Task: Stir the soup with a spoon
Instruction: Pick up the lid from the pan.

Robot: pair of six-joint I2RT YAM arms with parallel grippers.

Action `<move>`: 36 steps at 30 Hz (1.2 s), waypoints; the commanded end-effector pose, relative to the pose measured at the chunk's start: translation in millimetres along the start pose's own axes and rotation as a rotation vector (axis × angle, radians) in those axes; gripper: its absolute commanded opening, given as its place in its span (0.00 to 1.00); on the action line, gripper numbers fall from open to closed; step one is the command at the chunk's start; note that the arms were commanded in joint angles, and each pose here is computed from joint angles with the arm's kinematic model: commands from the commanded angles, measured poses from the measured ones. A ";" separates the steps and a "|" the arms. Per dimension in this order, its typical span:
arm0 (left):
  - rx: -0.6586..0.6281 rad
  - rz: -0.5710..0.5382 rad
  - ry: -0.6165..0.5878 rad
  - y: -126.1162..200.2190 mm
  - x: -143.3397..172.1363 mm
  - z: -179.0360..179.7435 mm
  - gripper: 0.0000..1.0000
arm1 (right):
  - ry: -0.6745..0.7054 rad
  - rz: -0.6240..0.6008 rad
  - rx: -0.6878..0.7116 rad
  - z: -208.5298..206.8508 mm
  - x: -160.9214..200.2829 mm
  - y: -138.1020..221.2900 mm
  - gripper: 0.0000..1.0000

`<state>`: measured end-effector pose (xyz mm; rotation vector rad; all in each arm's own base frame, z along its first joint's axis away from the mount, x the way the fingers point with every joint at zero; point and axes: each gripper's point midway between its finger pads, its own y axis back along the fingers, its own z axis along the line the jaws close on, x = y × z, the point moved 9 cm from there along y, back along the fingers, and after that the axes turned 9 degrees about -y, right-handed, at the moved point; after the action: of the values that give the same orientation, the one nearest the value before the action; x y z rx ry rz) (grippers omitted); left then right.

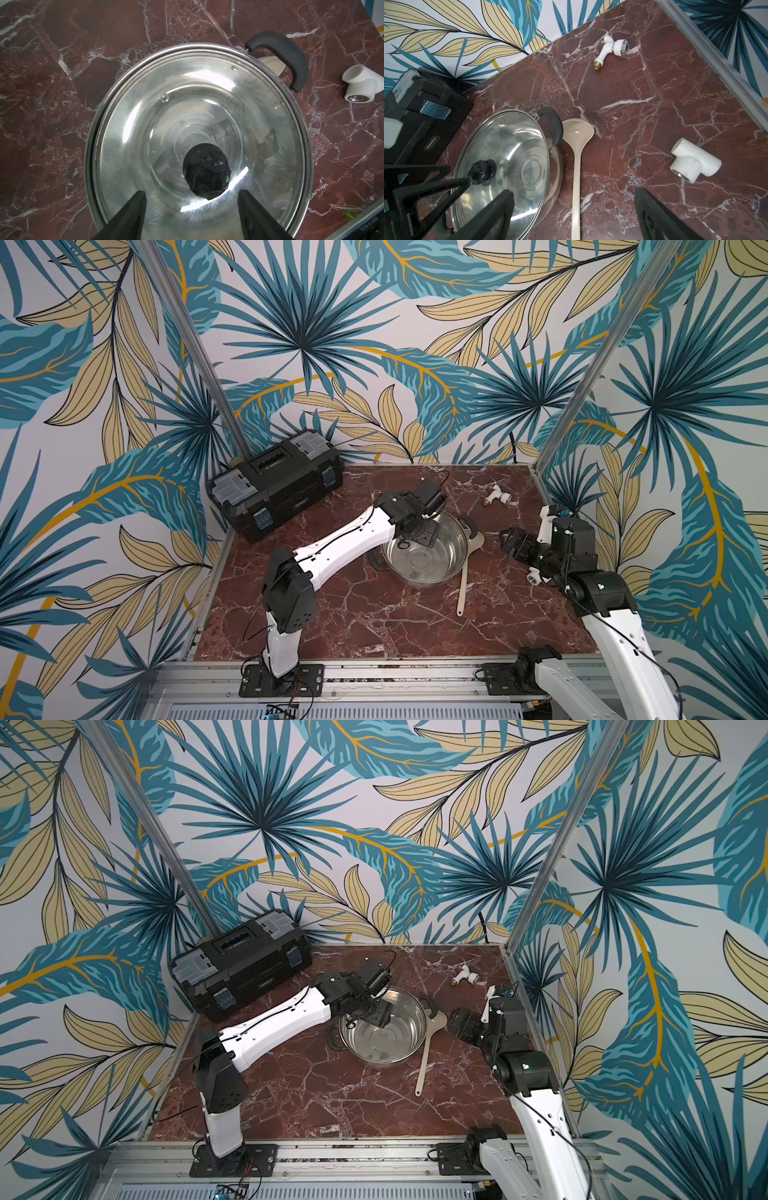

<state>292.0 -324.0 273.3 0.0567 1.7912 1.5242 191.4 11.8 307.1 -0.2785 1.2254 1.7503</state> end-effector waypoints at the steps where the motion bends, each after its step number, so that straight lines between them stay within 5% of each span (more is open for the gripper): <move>1: -0.021 -0.026 -0.016 14.9 -10.0 -1.4 0.71 | -0.009 0.020 -0.002 -0.6 3.7 5.0 0.96; 36: -0.009 0.052 -0.037 -34.6 -4.2 -21.7 0.50 | -0.024 0.038 0.014 -6.5 11.5 4.9 0.97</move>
<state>294.4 -347.0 247.5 0.1424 1.7582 1.5762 184.6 11.8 305.5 -0.2551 1.2161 1.7562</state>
